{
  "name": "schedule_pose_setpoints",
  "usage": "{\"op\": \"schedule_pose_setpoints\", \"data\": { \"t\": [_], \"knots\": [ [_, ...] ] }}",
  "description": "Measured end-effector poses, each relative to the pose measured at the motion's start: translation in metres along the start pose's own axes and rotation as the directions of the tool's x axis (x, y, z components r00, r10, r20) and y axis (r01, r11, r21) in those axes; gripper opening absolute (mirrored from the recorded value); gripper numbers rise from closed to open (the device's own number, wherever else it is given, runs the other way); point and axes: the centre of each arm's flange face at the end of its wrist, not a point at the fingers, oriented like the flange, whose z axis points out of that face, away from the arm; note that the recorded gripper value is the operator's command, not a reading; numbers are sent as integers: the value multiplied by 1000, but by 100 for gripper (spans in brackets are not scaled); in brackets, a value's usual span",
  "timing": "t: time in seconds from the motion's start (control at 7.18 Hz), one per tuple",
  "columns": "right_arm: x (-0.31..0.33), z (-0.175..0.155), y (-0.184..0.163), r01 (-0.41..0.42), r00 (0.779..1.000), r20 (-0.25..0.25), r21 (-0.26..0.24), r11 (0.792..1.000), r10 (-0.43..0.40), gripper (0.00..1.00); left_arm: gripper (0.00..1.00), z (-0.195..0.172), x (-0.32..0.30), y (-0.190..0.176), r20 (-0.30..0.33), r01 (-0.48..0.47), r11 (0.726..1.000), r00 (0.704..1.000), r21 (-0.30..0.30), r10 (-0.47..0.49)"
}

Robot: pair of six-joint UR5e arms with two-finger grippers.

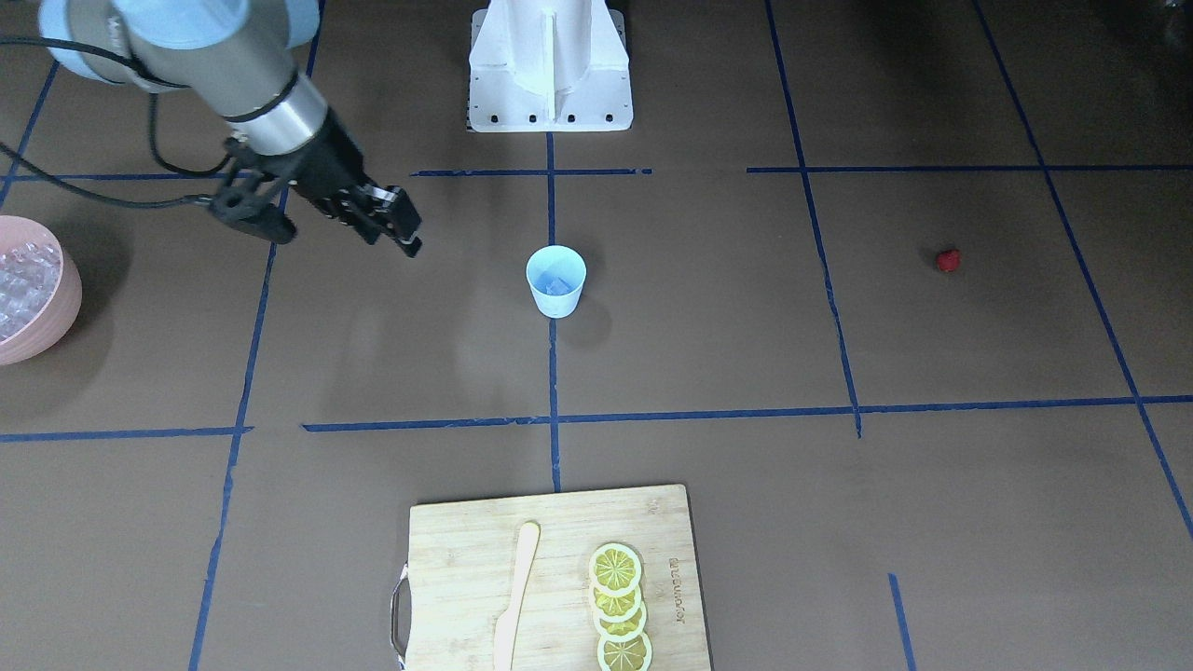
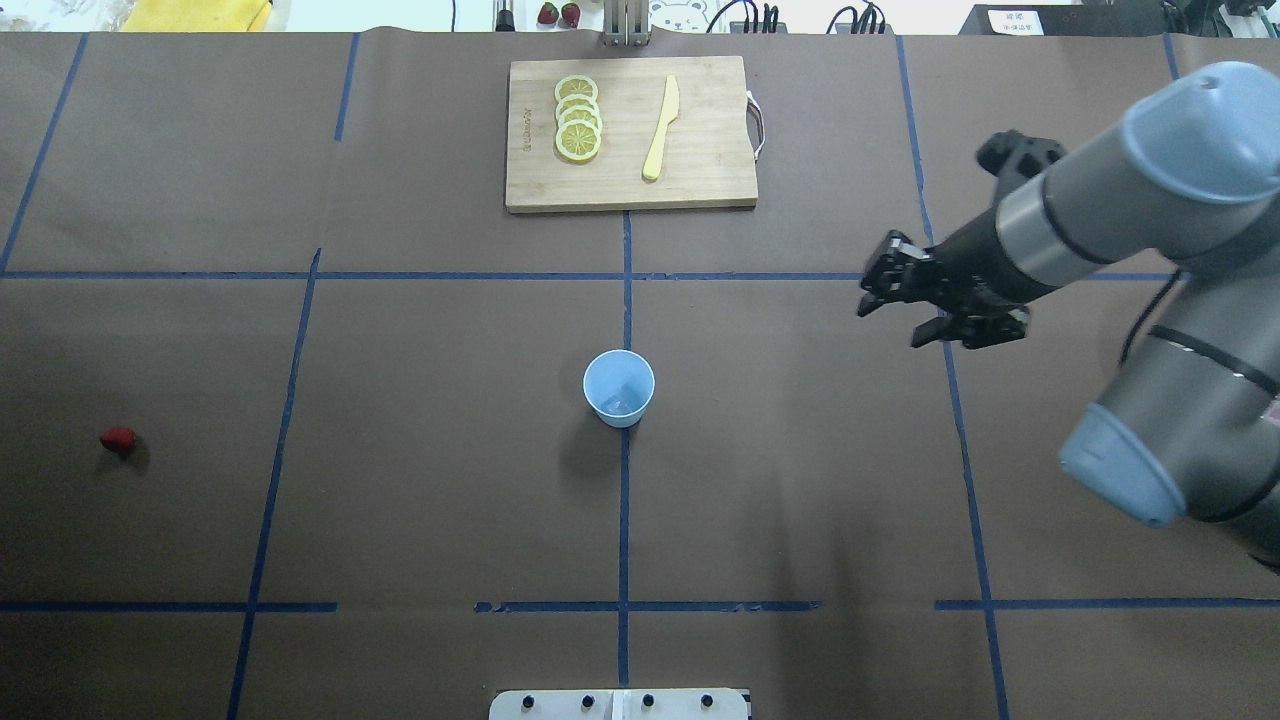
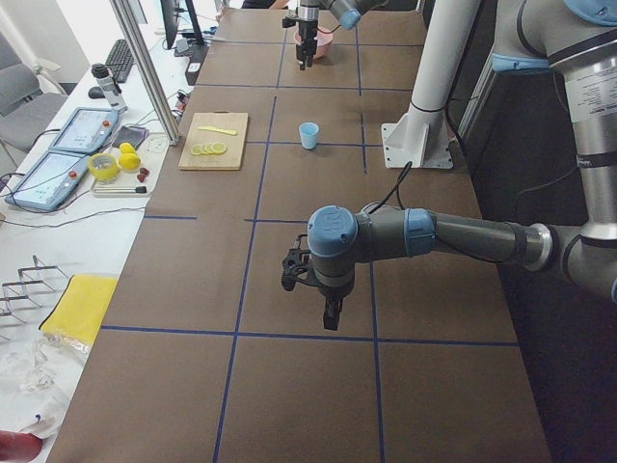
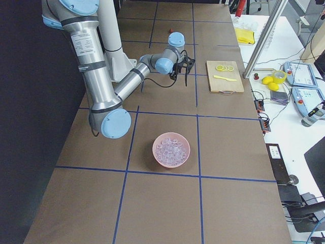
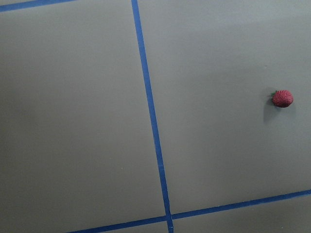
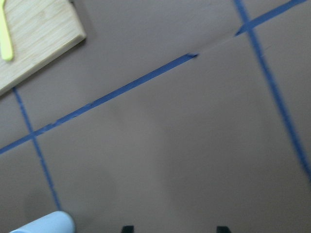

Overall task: Put ice and strawberries in cup
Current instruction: 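Withdraw the right gripper back toward the pink bowl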

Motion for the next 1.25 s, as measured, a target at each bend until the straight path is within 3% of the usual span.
{"op": "schedule_pose_setpoints", "data": {
  "t": [0.28,0.56,0.7,0.84,1.25],
  "knots": [
    [129,-35,-42,195,977,-89,2,981,-194,67,100,0,0,1,-1,4,1000,1000,-2,-4],
    [235,-50,-73,372,912,-177,-24,928,-370,72,100,0,0,1,-1,4,1000,1000,-2,-4],
    [278,-49,-88,433,876,-210,-50,900,-434,81,100,0,0,1,-1,4,1000,1000,-2,-4],
    [306,-43,-99,462,854,-230,-77,883,-467,80,100,0,-1,1,-1,5,1000,1000,-2,-5],
    [340,-30,-115,475,828,-281,-108,873,-485,77,100,1,-1,1,-1,6,1000,1000,-3,-6]
  ]
}}
